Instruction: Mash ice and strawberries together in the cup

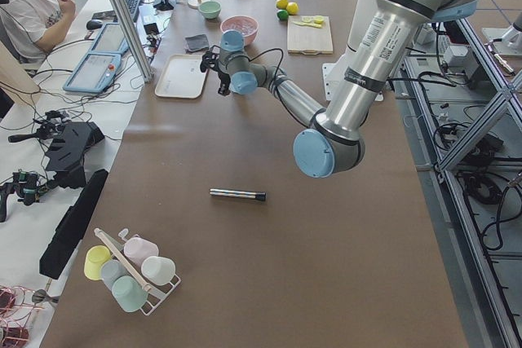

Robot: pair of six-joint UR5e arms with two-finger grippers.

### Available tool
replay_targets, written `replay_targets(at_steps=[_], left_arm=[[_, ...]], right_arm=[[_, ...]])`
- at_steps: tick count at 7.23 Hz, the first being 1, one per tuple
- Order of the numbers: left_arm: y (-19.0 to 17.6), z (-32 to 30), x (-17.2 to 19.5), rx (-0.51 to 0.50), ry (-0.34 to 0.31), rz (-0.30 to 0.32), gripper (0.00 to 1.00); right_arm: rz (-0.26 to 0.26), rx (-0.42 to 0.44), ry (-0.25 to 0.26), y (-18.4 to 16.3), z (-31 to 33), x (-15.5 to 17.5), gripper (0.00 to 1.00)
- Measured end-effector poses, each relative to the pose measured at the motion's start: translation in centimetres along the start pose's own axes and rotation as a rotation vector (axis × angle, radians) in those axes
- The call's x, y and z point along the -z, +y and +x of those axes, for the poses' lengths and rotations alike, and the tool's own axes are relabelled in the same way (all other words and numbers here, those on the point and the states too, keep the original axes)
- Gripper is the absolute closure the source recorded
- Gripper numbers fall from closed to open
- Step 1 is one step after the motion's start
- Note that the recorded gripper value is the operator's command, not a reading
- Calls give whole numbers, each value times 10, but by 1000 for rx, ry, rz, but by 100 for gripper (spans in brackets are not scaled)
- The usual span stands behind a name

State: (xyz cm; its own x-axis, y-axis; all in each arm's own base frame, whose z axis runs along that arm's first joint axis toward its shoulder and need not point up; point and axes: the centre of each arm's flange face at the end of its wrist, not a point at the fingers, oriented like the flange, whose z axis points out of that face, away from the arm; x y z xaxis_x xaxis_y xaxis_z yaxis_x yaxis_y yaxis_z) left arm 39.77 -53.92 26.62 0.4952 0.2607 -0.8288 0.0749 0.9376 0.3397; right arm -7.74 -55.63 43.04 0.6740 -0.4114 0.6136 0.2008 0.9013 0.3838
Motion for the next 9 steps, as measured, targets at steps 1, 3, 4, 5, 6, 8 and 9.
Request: replay_targets(at_steps=[1,3,4,5,6,8,9], left_arm=[[-3,28,2,6,27,2,100],[-8,88,3,35,48,-6,100],[-5,108,-1,33,41,-4,100],[2,120,-8,26,35,-6,100],[6,126,-12,19,29,-3,100],[8,128,-21,9,13,4,100],[9,128,-29,6,2,9,100]], right_arm=[[-21,35,12,18,28,-5,1],[-54,74,27,51,86,-10,1],[-66,85,30,68,110,-12,1],[-71,95,31,88,128,-15,1],[-64,104,34,104,139,-20,1],[-46,114,40,118,150,-26,1],[-45,116,40,120,152,-27,1]])
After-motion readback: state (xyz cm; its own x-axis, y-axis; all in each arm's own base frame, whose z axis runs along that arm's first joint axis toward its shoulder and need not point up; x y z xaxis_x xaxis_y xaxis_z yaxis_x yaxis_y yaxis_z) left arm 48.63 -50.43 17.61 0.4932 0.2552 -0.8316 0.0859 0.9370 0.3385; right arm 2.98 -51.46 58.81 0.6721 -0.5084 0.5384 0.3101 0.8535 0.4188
